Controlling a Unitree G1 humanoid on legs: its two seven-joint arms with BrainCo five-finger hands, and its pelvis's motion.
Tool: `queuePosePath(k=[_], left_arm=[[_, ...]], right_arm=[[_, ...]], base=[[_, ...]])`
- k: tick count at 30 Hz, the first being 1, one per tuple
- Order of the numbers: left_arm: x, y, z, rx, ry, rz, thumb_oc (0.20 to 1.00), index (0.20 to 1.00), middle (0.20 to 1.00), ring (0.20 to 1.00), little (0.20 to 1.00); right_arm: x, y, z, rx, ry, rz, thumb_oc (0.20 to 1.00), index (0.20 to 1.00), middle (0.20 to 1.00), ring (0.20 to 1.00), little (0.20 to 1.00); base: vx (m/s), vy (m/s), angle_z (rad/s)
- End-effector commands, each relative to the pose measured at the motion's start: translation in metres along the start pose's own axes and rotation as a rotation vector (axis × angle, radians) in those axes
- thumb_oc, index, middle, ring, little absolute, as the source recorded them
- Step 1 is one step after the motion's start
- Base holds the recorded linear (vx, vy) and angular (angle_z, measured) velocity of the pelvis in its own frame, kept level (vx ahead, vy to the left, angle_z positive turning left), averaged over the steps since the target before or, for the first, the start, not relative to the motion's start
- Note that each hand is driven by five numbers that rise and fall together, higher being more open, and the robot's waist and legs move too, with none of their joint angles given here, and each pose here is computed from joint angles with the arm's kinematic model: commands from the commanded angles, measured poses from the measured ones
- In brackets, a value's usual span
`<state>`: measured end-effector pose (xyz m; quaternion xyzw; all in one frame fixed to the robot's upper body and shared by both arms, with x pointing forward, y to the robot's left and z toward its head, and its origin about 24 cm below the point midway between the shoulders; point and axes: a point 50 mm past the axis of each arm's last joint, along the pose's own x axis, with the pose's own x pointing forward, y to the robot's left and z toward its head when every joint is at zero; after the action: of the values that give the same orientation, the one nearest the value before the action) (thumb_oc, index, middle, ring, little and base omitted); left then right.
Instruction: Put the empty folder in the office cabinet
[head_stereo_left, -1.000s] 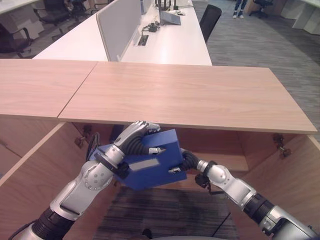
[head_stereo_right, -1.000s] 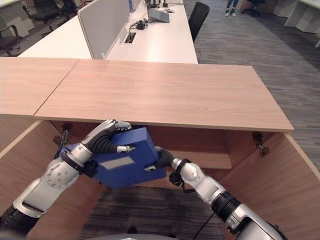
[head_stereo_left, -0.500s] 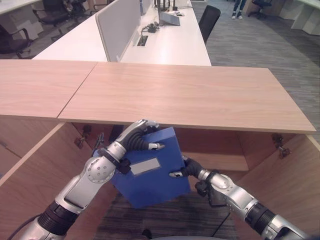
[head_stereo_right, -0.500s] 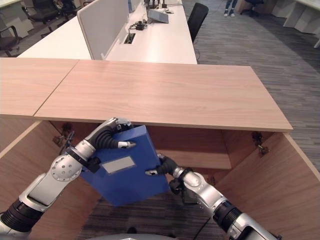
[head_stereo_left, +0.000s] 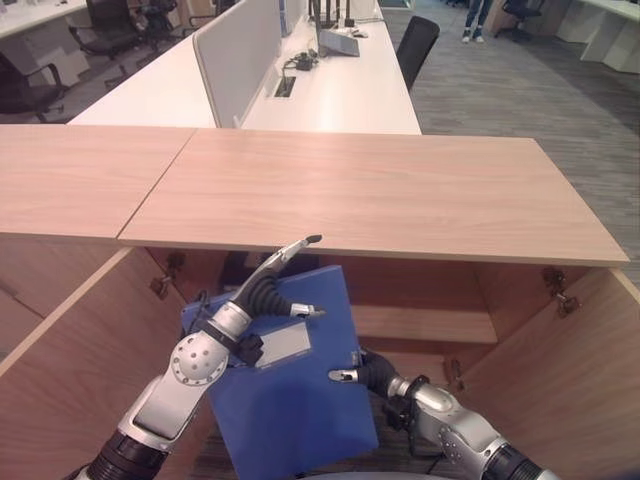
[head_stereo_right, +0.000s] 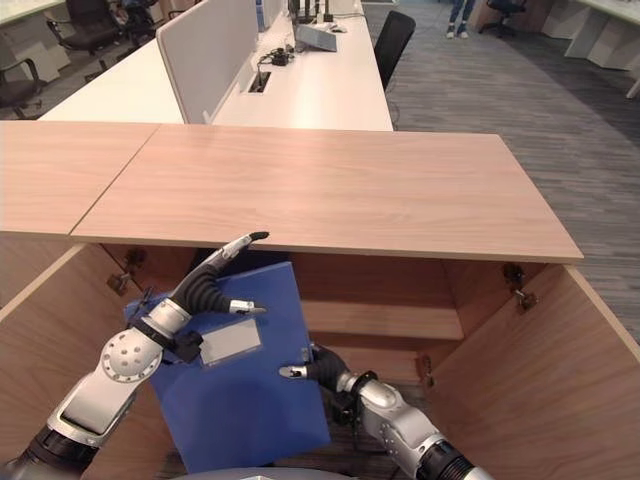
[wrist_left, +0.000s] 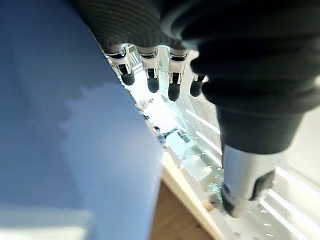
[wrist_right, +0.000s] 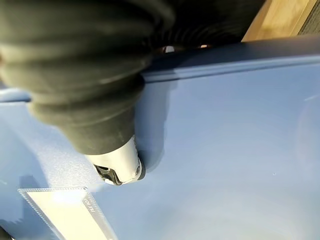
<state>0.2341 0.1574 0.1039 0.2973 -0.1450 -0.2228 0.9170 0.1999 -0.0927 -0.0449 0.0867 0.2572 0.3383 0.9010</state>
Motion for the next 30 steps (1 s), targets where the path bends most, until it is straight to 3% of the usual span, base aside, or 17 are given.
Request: queuePosePath(k=[1, 7, 11, 16, 17, 24, 30], left_arm=[[-0.029, -0.008, -0.042, 0.124, 0.233, -0.081, 1.0, 1.0, 1.0, 1.0, 1.0], [-0.061, -0.014, -0.076, 0.172, 0.431, -0.169, 1.0, 1.0, 1.0, 1.0, 1.0], [-0.078, -0.018, -0.09, 0.101, 0.527, -0.172, 1.0, 1.0, 1.0, 1.0, 1.0], [-0.091, -0.024, -0.106, 0.184, 0.624, -0.237, 1.0, 1.0, 1.0, 1.0, 1.0], [-0.104, -0.033, -0.12, 0.185, 0.713, -0.288, 1.0, 1.0, 1.0, 1.0, 1.0], [-0.135, -0.059, -0.155, 0.273, 0.916, -0.409, 1.0, 1.0, 1.0, 1.0, 1.0], [-0.159, -0.089, -0.17, 0.053, 1.097, -0.314, 1.0, 1.0, 1.0, 1.0, 1.0]], right_arm=[[0.011, 0.0, 0.031, 0.041, -0.175, -0.017, 0.2, 0.2, 0.2, 0.2, 0.2], [0.018, -0.025, -0.019, 0.051, 0.054, -0.163, 0.2, 0.2, 0.2, 0.2, 0.2], [-0.004, -0.045, -0.046, 0.069, 0.142, -0.274, 0.2, 0.2, 0.2, 0.2, 0.2], [-0.008, -0.059, -0.055, 0.105, 0.185, -0.369, 0.2, 0.2, 0.2, 0.2, 0.2], [-0.011, -0.062, -0.058, 0.13, 0.194, -0.394, 0.2, 0.2, 0.2, 0.2, 0.2], [-0.016, -0.078, -0.043, 0.158, 0.125, -0.466, 0.2, 0.2, 0.2, 0.2, 0.2], [-0.026, -0.099, -0.008, 0.268, -0.101, -0.583, 0.2, 0.2, 0.2, 0.2, 0.2]], base=[[0.0, 0.0, 0.0], [-0.02, -0.006, -0.01], [-0.05, -0.023, 0.03], [0.0, -0.003, 0.03], [0.0, 0.0, 0.0], [0.0, 0.0, 0.0], [0.0, 0.0, 0.0]])
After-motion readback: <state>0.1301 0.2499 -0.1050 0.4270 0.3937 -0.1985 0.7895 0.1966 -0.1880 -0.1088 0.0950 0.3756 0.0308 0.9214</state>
